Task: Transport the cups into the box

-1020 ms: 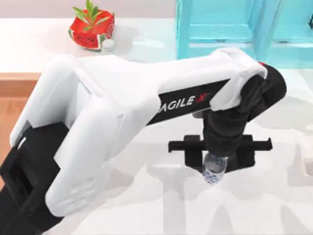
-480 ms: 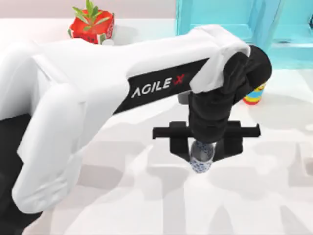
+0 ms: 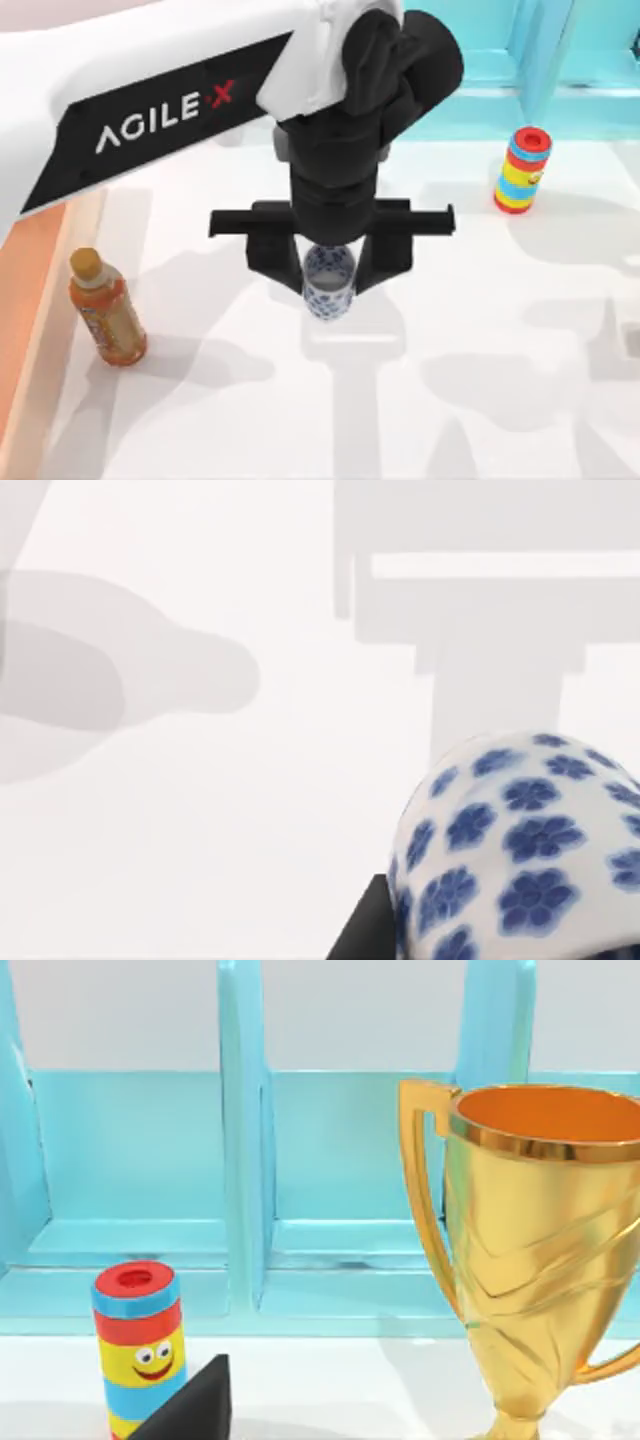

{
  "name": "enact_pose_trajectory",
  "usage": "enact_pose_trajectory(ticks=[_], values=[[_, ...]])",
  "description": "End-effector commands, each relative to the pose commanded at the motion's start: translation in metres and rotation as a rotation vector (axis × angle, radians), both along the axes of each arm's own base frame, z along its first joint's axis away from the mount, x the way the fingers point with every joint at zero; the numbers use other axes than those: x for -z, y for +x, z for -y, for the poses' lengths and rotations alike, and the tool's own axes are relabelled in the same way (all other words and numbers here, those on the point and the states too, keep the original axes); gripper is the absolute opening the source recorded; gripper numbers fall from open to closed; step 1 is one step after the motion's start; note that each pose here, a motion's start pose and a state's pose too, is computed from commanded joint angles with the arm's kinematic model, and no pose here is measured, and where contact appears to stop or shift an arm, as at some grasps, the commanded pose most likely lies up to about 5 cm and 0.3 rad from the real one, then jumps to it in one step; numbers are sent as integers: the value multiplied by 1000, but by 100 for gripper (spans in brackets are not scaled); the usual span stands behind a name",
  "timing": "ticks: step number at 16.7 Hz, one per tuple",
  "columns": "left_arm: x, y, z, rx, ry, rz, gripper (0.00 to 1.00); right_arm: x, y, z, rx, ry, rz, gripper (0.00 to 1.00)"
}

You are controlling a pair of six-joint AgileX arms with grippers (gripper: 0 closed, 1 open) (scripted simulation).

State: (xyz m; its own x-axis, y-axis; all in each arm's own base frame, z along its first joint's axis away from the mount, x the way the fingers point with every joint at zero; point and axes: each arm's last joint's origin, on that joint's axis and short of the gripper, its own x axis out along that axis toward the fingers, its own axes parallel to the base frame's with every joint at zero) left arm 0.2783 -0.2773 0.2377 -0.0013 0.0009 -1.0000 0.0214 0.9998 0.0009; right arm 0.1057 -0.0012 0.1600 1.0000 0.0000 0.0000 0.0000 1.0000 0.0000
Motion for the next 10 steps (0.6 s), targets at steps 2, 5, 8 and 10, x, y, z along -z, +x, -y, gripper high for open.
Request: enact_pose_trajectory(ticks=[2, 5, 8, 10], values=[[0, 0, 0, 0, 0, 0, 0, 0, 0, 0, 0, 0, 0, 100], [0, 2, -2, 7, 2, 0, 0, 0, 0, 0, 0, 0, 0, 100], [-1, 22, -31, 13, 17, -14, 0, 0, 0, 0, 0, 0, 0, 100], [-3, 43, -67, 19, 25, -25, 0, 0, 0, 0, 0, 0, 0, 100]])
